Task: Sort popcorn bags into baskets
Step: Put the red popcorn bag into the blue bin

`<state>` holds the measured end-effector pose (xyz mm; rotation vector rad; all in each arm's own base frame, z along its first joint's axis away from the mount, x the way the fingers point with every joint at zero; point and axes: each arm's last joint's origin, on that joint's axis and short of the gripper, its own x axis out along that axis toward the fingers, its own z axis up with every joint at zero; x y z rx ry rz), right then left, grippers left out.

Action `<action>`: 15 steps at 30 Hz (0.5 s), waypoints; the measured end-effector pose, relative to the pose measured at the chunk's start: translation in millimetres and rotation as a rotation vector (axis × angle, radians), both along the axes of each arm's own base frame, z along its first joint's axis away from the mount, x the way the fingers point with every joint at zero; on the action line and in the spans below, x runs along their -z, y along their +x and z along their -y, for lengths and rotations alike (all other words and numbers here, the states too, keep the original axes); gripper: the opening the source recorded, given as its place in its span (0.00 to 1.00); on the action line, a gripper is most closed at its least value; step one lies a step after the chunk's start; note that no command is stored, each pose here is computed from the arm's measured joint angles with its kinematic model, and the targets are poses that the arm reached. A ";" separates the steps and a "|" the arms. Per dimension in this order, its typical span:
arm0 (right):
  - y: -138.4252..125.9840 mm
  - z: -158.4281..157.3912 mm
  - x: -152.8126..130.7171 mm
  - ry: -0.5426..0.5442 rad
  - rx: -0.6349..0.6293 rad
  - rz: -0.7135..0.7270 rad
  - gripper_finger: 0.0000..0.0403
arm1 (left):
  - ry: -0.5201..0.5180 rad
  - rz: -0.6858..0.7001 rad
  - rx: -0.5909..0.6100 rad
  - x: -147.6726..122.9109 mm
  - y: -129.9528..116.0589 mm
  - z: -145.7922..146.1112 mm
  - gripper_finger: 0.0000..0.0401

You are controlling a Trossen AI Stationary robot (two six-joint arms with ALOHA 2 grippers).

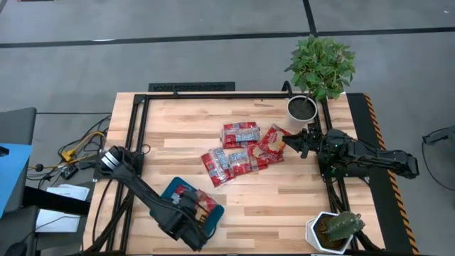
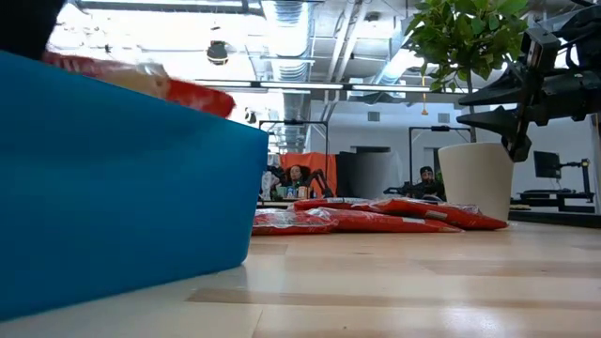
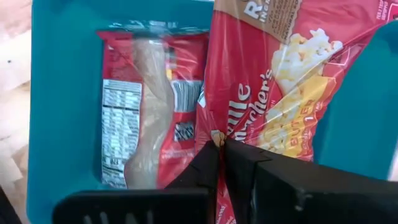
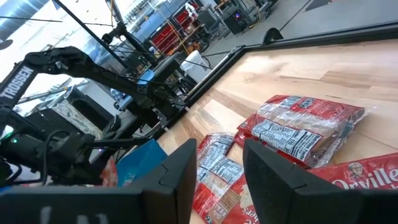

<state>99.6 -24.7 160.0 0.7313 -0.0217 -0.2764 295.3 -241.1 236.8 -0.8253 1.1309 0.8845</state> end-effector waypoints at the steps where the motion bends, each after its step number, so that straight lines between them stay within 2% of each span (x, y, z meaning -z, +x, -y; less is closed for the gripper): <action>1: 0.0 0.0 0.0 0.000 0.000 0.000 0.38 | -0.010 0.005 0.000 2.1 1.7 1.5 0.00; 5: 0.0 0.0 0.0 -0.003 -0.001 -0.001 0.38 | -0.052 0.023 0.008 6.7 5.7 7.5 0.00; 15: 0.0 0.0 0.0 -0.003 -0.001 -0.001 0.41 | -0.071 0.038 0.029 7.6 7.1 8.8 0.00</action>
